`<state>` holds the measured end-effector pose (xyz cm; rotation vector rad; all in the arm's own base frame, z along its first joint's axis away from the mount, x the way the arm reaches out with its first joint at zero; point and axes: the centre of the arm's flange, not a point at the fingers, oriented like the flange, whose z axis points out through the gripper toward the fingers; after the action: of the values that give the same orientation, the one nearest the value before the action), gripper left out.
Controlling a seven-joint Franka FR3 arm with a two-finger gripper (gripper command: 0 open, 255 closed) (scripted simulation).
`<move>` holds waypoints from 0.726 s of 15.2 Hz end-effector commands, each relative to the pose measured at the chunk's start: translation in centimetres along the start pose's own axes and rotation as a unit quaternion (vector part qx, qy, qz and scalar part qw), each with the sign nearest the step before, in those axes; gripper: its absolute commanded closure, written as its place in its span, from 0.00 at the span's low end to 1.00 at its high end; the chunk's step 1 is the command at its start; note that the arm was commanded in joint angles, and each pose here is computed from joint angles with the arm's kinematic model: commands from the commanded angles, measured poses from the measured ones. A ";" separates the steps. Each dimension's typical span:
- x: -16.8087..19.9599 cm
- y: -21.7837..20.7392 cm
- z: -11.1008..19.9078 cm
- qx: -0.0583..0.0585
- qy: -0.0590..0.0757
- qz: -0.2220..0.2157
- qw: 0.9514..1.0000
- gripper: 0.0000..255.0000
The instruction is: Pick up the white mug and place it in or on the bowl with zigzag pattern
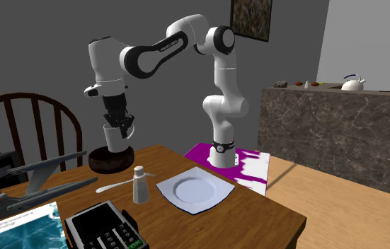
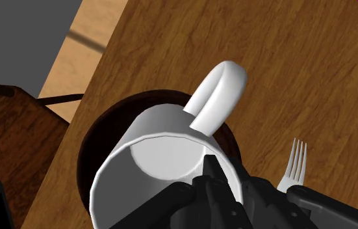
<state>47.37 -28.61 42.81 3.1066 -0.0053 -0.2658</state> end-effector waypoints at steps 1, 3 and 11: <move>0.0 0.0 0.0 0.000 0.000 0.000 1.000 1.00; 0.0 0.0 0.0 0.000 0.000 0.000 1.000 1.00; 0.0 0.0 -2.6 0.000 0.000 0.000 1.000 0.00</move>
<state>47.73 -28.58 44.36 3.1061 -0.0049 -0.2642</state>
